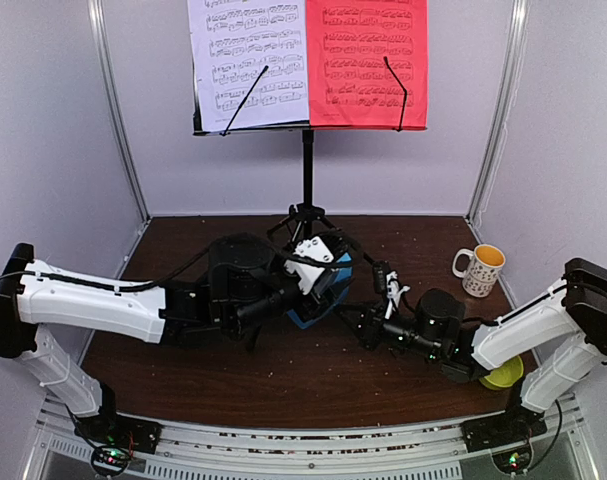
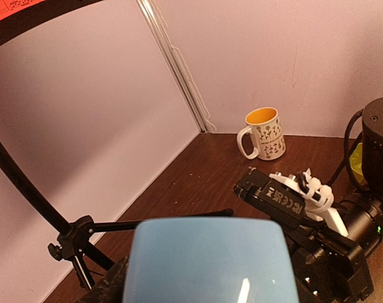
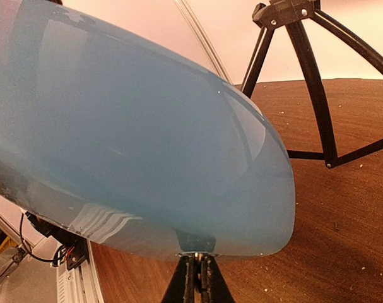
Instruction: Set up the instrument practice props
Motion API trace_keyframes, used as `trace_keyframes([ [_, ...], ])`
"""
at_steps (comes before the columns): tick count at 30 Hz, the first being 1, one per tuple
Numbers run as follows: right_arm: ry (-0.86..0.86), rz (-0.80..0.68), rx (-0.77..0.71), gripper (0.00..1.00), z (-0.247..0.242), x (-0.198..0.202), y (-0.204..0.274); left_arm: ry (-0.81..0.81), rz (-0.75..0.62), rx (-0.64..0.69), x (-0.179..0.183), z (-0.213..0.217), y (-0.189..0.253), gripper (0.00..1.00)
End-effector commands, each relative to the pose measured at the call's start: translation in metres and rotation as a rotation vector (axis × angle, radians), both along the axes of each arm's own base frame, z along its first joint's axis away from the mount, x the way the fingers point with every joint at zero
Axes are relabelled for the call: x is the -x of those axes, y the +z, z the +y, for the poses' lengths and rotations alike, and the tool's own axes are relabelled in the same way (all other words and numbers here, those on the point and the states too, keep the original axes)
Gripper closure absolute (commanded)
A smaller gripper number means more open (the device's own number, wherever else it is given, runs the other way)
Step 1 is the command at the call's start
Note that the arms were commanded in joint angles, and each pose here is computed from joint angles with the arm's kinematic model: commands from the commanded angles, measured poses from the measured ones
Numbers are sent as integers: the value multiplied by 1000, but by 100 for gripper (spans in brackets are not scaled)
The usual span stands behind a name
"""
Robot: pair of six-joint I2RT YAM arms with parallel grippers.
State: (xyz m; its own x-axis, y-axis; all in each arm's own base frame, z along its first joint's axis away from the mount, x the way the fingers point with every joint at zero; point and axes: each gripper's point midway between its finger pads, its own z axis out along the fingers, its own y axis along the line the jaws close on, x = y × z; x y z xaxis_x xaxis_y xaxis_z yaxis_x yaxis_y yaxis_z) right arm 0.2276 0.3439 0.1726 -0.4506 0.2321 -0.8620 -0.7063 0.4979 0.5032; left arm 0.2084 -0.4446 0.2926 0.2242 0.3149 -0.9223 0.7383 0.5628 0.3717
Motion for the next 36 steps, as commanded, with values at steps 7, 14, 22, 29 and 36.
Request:
trace_keyframes([
  [7,-54,54,-224,100,-22,-17,40,-72,-164,289,23,21,77,95],
  [14,-43,121,-460,100,-43,-19,73,-126,-309,347,52,30,92,97],
  [22,16,170,-628,100,-52,-16,93,-129,-331,388,59,38,102,99],
  [29,25,208,-627,100,-53,-16,77,-111,-296,357,53,33,95,99],
  [36,-24,191,-401,76,-53,-13,34,4,-167,255,16,12,74,99],
])
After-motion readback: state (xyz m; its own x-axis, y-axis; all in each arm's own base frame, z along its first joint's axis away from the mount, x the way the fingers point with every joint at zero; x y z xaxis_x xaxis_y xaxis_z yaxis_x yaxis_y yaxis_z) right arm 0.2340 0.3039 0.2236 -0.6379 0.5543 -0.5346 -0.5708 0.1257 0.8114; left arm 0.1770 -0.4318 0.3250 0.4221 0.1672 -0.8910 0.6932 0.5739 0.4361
